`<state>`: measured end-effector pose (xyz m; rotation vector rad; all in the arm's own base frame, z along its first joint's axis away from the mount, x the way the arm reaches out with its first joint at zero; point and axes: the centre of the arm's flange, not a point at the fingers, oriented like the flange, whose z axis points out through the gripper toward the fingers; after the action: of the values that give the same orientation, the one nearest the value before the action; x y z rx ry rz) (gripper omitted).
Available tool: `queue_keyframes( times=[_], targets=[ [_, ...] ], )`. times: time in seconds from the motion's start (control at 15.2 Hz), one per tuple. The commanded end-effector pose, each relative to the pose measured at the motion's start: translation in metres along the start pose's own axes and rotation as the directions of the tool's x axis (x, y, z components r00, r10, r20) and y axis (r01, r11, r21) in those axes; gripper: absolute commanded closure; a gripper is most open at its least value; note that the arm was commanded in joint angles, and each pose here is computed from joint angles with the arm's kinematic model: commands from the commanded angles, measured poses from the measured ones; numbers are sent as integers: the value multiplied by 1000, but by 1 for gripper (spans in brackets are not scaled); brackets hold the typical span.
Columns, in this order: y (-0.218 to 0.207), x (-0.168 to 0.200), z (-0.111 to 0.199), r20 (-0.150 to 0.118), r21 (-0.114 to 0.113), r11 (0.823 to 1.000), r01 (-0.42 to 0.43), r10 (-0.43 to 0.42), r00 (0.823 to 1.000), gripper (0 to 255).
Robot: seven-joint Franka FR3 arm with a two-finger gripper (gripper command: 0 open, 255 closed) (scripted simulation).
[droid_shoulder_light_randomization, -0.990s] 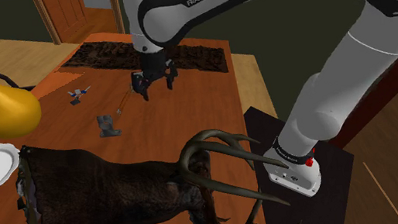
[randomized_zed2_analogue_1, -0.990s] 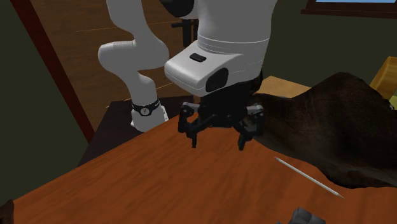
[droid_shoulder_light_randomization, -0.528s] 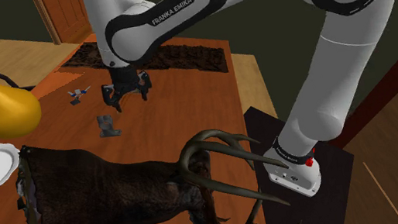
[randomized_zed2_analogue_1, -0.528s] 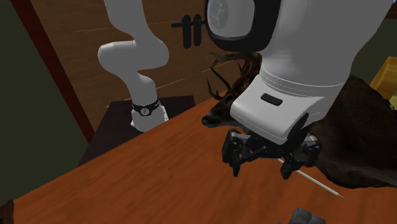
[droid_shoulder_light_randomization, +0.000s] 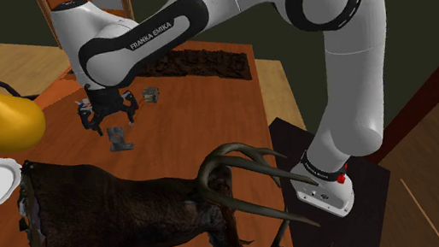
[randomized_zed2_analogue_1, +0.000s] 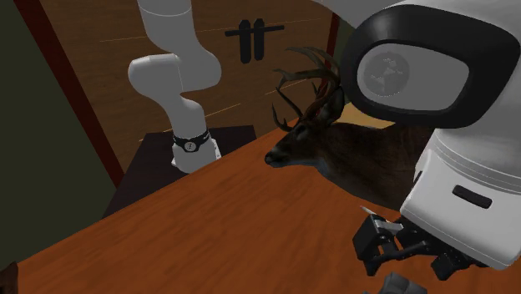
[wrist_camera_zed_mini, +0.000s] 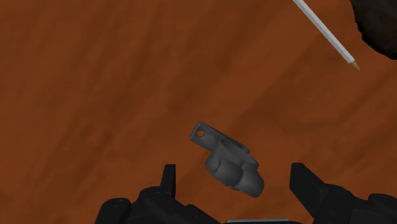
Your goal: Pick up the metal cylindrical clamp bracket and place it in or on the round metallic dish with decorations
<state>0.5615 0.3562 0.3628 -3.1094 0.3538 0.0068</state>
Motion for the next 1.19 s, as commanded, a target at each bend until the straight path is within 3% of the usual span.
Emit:
queue_keyframes(
  times=[0.0,0.4,0.92,0.99,1.12],
  targets=[
    [-6,4,7,-3,1,1000,-1,1,1000,0],
    [-6,4,42,-3,1,1000,-1,1,1000,0],
    [-6,4,42,-3,1,1000,-1,1,1000,0],
    [-6,4,42,-3,1,1000,-1,1,1000,255],
    [-6,4,42,-3,1,1000,-1,1,1000,255]
  ],
)
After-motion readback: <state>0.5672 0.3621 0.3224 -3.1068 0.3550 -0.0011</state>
